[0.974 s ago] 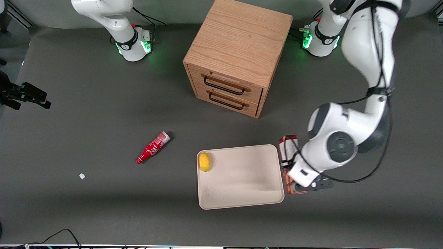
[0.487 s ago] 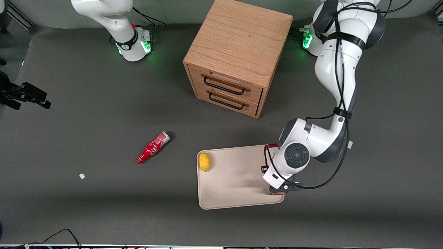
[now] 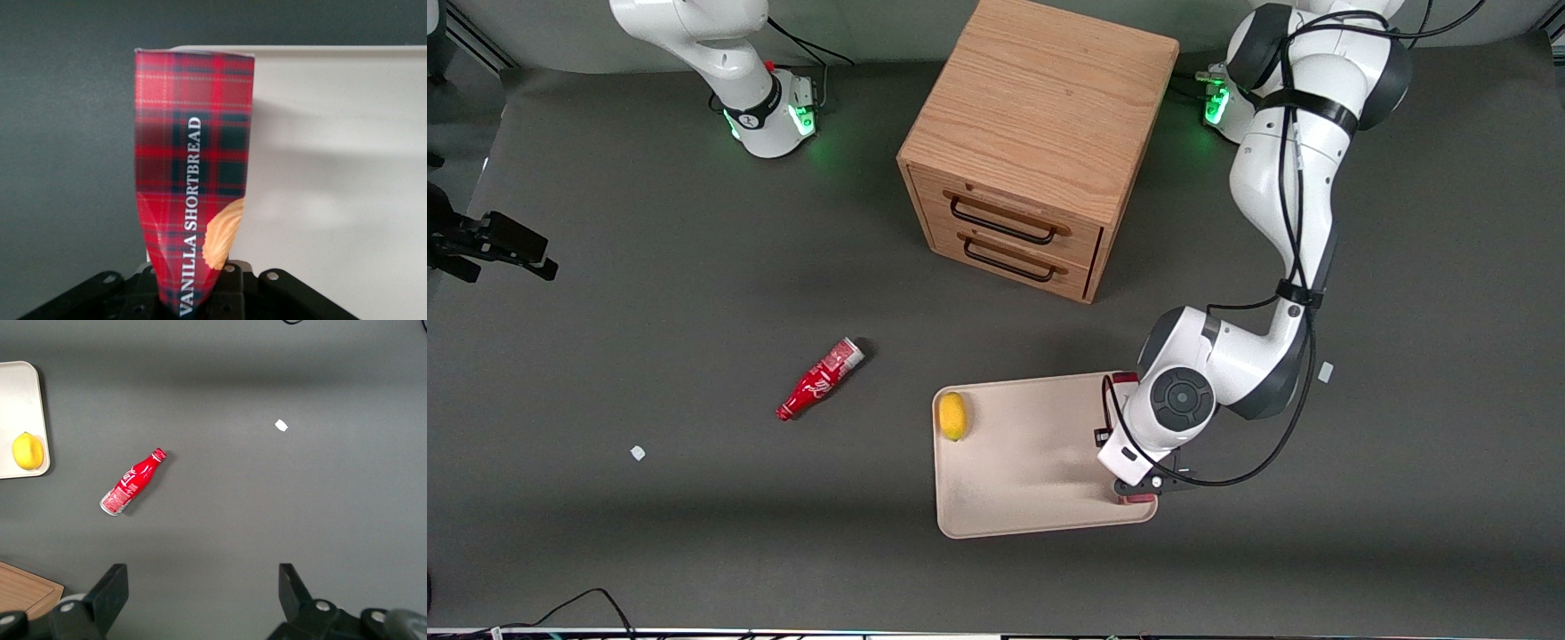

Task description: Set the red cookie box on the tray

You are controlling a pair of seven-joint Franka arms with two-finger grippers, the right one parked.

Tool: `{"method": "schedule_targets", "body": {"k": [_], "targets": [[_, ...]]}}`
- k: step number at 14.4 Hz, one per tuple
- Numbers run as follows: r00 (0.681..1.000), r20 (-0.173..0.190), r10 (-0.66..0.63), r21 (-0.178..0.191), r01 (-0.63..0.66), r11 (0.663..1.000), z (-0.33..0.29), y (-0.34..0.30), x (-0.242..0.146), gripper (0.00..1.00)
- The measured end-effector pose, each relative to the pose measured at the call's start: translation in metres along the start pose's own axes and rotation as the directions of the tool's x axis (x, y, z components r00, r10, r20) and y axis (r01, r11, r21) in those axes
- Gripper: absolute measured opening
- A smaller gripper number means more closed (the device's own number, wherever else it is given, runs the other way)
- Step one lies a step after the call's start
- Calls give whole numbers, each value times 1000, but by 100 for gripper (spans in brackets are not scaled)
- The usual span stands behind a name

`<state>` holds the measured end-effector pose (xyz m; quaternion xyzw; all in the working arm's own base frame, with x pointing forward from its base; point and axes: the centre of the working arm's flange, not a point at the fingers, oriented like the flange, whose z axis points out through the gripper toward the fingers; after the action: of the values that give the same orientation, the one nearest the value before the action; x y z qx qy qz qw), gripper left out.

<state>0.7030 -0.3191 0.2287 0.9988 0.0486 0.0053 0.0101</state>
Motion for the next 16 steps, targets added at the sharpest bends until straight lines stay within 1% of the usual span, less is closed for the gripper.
{"method": "schedule_targets", "body": {"k": [4,5,6,8,9,10,11,12,14,16], "targets": [[1000,-3,2,0,-2,1000,4,0,0,22],[1000,-4,2,2,-2,1000,4,0,0,26],[1000,-6,3,5,-3,1000,4,0,1,38],[1000,-16,10,14,-10,1000,4,-1,1,56],[1000,-20,11,12,-10,1000,2,-1,2,70],[999,-32,11,6,-10,1000,-4,0,3,80],[999,-50,8,-4,-8,1000,-16,0,4,92],[997,-71,-1,-17,0,1000,-32,-3,6,99],[995,-95,-37,-46,33,998,-74,-22,8,100],[990,-117,-75,-64,68,996,-121,-51,6,100]]}}
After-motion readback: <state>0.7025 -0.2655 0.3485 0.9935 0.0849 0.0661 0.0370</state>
